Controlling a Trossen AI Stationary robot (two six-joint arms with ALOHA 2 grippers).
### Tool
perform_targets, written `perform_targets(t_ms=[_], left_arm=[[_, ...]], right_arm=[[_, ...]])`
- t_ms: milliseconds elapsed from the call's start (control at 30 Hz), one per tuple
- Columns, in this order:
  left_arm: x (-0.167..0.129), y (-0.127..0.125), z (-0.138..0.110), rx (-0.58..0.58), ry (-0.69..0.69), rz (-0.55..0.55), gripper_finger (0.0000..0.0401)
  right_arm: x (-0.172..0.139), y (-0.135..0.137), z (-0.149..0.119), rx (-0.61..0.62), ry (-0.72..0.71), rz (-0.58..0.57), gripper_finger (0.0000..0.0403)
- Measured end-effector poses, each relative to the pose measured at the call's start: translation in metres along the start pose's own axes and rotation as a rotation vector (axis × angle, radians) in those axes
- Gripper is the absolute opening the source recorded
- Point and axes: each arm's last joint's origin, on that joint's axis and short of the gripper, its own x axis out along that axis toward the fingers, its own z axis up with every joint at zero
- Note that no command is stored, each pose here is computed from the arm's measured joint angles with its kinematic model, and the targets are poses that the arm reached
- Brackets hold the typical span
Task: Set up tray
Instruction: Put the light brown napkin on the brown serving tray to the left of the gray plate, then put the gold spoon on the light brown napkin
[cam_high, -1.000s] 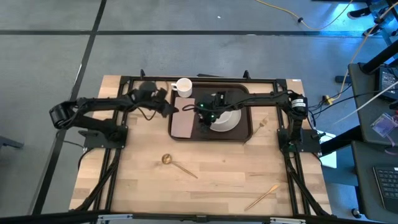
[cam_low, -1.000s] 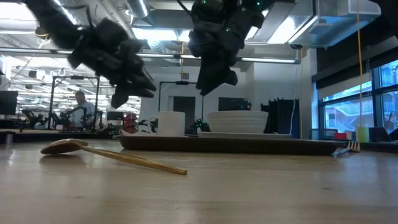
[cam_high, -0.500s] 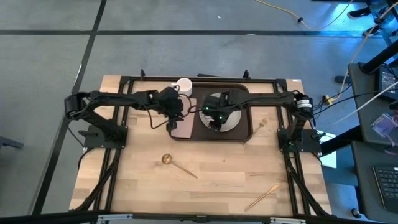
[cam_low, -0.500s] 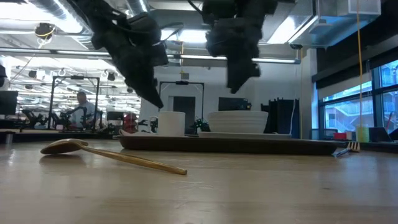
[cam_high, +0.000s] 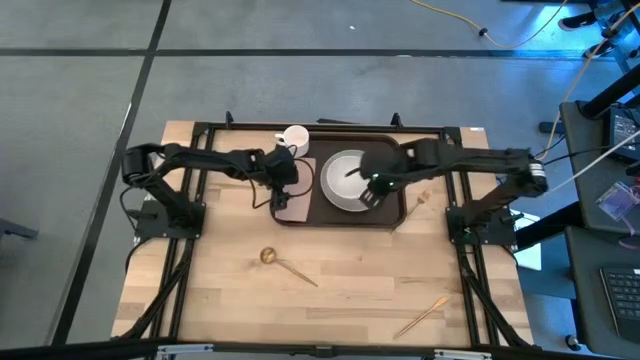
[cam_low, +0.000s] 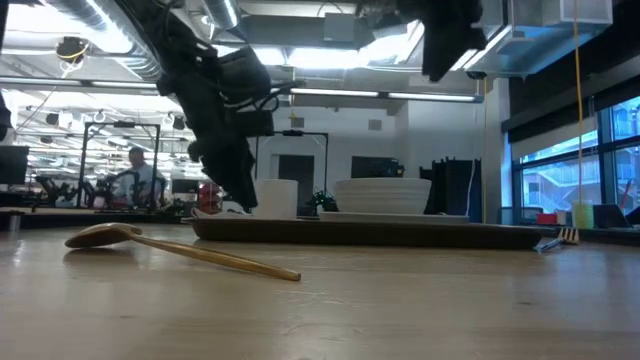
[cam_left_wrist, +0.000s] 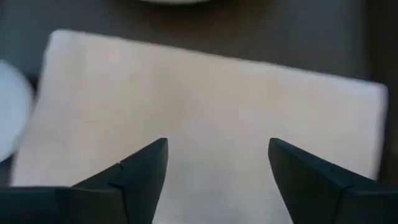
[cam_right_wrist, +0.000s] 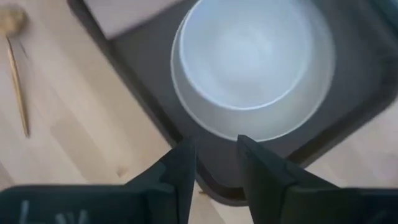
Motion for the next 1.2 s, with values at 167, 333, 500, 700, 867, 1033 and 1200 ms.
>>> perform_targets(t_ms=[167,333,500,700,867,1033,1200], left_arm=[[0.018,0.002,-0.007,-0.017,0.105,-0.008,0.0274],[0.035,0.002,-0.003,-0.055,0.130,-0.023,0.0273],[0.038,0.004,0.005,-0.127,0.127,-0.014,0.0265],[0.035,0.006,0.011,-0.156,0.120,-0.011,0.0262],[0.030,0.005,0.010,-0.121,0.194,-0.033,0.0262],[0.012,0.006,0.021,-0.118,0.206,-0.045,0.0262],[-0.005,0.010,0.036,-0.074,0.137,-0.029,0.0262]], right_arm=[[-0.025,-0.012,-0.006,0.070,-0.090,0.009,0.0120],[-0.034,-0.015,-0.008,0.080,-0.121,0.032,0.0120],[-0.034,-0.015,-0.008,0.077,-0.122,0.032,0.0120],[-0.034,-0.015,-0.008,0.076,-0.123,0.029,0.0120],[-0.034,-0.015,-0.008,0.072,-0.127,0.022,0.0120],[-0.036,-0.017,-0.008,0.069,-0.141,0.004,0.0120],[-0.037,-0.017,-0.008,0.054,-0.148,0.005,0.0120]])
